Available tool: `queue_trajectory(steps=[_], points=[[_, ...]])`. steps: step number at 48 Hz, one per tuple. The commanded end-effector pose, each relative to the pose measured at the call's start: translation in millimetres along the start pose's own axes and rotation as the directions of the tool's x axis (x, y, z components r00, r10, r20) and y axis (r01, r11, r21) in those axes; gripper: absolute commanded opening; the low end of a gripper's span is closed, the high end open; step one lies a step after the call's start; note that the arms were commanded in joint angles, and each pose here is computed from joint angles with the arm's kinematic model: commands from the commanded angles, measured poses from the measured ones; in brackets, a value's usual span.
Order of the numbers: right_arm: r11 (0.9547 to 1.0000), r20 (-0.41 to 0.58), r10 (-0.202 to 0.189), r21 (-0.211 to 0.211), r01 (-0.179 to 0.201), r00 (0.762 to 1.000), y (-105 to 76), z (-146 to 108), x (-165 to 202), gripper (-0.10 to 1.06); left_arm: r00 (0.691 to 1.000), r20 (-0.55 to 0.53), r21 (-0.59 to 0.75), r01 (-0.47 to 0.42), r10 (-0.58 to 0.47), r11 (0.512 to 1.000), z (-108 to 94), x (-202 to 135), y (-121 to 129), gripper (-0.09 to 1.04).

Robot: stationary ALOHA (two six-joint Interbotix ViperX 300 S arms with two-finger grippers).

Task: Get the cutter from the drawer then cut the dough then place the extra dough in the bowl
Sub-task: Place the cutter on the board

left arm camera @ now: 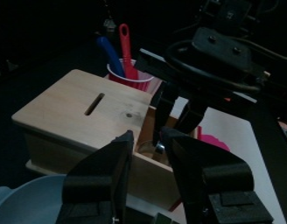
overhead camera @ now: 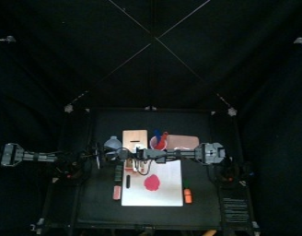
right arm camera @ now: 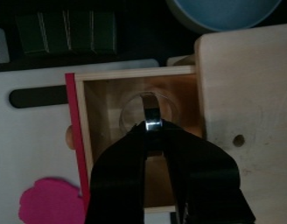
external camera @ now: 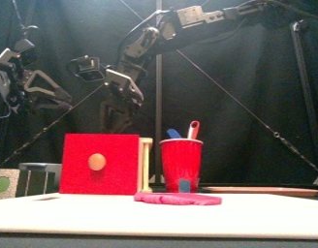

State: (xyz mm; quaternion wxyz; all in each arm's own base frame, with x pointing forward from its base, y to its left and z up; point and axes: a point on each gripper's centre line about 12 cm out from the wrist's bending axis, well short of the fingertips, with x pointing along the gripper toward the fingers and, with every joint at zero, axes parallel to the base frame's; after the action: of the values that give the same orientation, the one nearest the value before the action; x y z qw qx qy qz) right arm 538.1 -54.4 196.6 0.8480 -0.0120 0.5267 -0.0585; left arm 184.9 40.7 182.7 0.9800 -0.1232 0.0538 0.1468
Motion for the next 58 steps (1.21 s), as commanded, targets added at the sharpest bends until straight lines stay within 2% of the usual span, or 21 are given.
queue_trajectory(steps=[1,8,23,30,34,40,45,48,50,53,58], points=[[0.9999,0.101,-0.010,0.005,0.010,0.995,-5.4,24,-51,0.50,1.000,0.014,-0.002,-0.002,0.002,1.000,5,2,-1,0.72],[0.9998,0.097,-0.022,0.000,0.022,0.995,-6.0,28,-67,0.50,1.000,0.011,-0.003,-0.003,0.003,1.000,4,2,0,0.72],[0.9998,0.110,-0.020,0.001,0.020,0.994,-1.9,35,-125,0.50,1.000,0.010,-0.003,-0.019,0.019,1.000,3,1,3,0.72],[0.9997,0.115,-0.015,-0.017,0.017,0.993,6.6,31,-150,0.50,1.000,0.011,-0.003,-0.028,0.028,1.000,3,1,5,0.72],[0.9991,0.122,-0.007,-0.041,0.012,0.992,17.6,26,-163,0.50,0.999,0.013,-0.002,-0.038,0.038,0.999,3,1,7,0.72],[0.9985,0.085,0.001,-0.054,0.003,0.996,26.6,7,-177,0.50,0.997,0.022,-0.007,-0.068,0.068,0.998,5,1,13,0.72],[1.0000,0.061,0.005,0.004,-0.005,0.998,30.1,-12,-184,0.50,0.996,0.035,-0.010,-0.084,0.085,0.996,9,3,15,0.72],[0.9989,0.031,0.004,0.047,-0.005,1.000,32.1,-30,-184,0.50,0.995,0.043,-0.009,-0.085,0.085,0.996,12,4,15,0.72],[0.9982,0.015,0.002,0.060,-0.003,1.000,33.8,-42,-181,0.50,0.995,0.053,-0.008,-0.084,0.085,0.996,16,5,15,0.72],[0.9976,0.003,0.008,0.069,-0.009,1.000,38.8,-62,-175,0.50,0.995,0.061,-0.002,-0.084,0.084,0.996,19,6,14,0.72],[0.9980,-0.026,0.019,0.061,-0.017,0.999,46.4,-97,-163,0.50,0.992,0.083,-0.003,-0.093,0.093,0.996,26,8,16,0.72]])
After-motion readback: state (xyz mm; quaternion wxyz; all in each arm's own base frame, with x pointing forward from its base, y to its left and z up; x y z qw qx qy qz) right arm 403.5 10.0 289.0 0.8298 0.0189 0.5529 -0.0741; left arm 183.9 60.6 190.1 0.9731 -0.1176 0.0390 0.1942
